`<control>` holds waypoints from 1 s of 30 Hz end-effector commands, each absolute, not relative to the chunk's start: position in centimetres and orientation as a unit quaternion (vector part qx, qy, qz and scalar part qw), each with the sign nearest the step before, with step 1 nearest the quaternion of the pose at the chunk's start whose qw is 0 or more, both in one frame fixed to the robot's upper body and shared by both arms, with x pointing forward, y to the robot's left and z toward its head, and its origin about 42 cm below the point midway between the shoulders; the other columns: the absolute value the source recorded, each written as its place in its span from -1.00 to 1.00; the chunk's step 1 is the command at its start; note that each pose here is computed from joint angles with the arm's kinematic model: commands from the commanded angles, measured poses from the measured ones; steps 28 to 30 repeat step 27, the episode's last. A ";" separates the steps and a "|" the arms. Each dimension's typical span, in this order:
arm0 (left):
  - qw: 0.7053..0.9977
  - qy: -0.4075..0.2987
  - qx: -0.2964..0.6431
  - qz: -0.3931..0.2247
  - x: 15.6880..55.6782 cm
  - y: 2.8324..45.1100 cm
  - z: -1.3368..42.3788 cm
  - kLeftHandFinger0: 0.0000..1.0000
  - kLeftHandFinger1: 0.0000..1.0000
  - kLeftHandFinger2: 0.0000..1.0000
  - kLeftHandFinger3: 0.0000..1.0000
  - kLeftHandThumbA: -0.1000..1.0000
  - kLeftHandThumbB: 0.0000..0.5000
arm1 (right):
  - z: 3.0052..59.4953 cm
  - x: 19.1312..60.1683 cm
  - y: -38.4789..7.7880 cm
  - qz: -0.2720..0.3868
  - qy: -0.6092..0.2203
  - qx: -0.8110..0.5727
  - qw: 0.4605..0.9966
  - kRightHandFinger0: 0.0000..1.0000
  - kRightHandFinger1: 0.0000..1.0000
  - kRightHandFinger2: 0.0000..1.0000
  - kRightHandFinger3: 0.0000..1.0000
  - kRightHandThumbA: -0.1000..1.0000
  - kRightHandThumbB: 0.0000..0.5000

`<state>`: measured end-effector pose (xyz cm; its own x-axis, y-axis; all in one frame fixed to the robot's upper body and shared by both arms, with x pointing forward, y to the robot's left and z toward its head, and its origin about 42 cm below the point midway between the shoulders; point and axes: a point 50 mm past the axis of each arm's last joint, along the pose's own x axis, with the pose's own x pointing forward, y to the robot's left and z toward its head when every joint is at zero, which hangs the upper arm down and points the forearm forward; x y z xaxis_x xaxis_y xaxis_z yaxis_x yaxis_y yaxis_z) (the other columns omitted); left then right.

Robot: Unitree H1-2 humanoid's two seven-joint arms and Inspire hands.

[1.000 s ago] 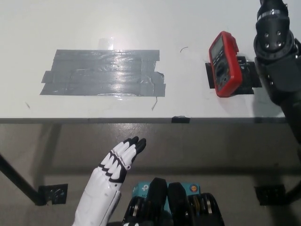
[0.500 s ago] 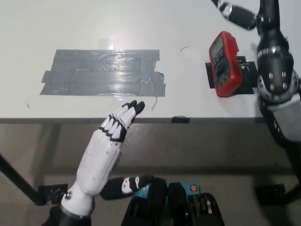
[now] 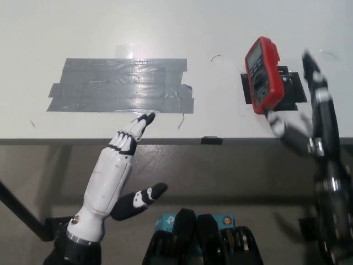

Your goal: The robot first picks the multimeter with right hand and then unfolds the black stand on the back of it using left hand

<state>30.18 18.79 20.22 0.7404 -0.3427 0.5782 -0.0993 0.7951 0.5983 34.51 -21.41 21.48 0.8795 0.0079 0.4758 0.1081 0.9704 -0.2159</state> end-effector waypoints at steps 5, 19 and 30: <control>0.963 -0.164 0.204 -0.066 24.6 22.8 13.1 1.00 1.00 1.00 1.00 1.00 -0.32 | 14.0 25.3 -20.6 0.029 -0.167 -0.089 0.981 1.00 1.00 1.00 1.00 0.41 -0.17; 0.978 -0.082 0.177 -0.069 20.9 23.2 9.4 1.00 1.00 1.00 1.00 1.00 -0.29 | 9.4 21.5 -21.6 0.054 -0.068 -0.068 0.994 1.00 1.00 1.00 1.00 0.32 -0.23; 0.978 -0.076 0.181 -0.065 20.8 23.2 9.4 1.00 1.00 1.00 1.00 0.99 -0.32 | 9.4 21.7 -21.4 0.062 -0.072 -0.081 0.992 1.00 1.00 1.00 1.00 0.32 -0.22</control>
